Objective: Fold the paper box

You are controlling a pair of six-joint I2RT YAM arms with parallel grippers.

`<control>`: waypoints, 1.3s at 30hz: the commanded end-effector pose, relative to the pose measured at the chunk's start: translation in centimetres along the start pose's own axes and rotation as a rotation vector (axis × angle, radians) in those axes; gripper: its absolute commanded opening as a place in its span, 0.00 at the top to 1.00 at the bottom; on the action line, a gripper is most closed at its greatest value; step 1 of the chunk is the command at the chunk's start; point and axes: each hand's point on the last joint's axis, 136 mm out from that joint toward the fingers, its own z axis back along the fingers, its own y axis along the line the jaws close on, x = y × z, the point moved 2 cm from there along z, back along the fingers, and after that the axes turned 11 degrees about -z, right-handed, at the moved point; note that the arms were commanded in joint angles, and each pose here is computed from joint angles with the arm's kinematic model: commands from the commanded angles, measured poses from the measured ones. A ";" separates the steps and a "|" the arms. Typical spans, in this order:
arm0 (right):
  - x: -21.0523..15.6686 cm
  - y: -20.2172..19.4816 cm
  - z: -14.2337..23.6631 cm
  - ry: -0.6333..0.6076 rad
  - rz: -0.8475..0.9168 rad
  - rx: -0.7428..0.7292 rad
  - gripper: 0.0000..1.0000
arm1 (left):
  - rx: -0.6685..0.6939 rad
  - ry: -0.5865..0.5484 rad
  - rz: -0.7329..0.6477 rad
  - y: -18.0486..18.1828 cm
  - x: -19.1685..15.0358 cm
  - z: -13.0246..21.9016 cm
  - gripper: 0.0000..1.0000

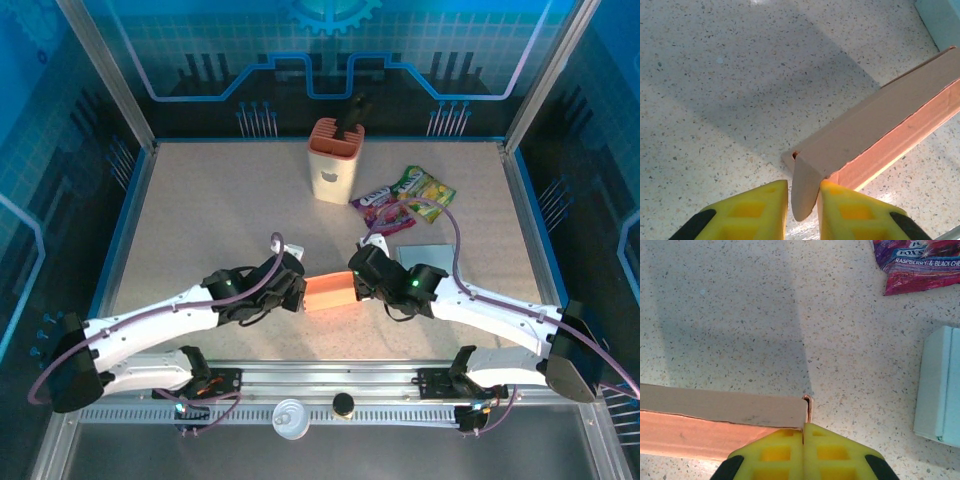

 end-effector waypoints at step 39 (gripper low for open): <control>-0.3 1.1 1.1 -0.055 -0.025 -0.022 1.00 | 0.029 0.057 0.279 -1.3 2.0 -0.8 1.00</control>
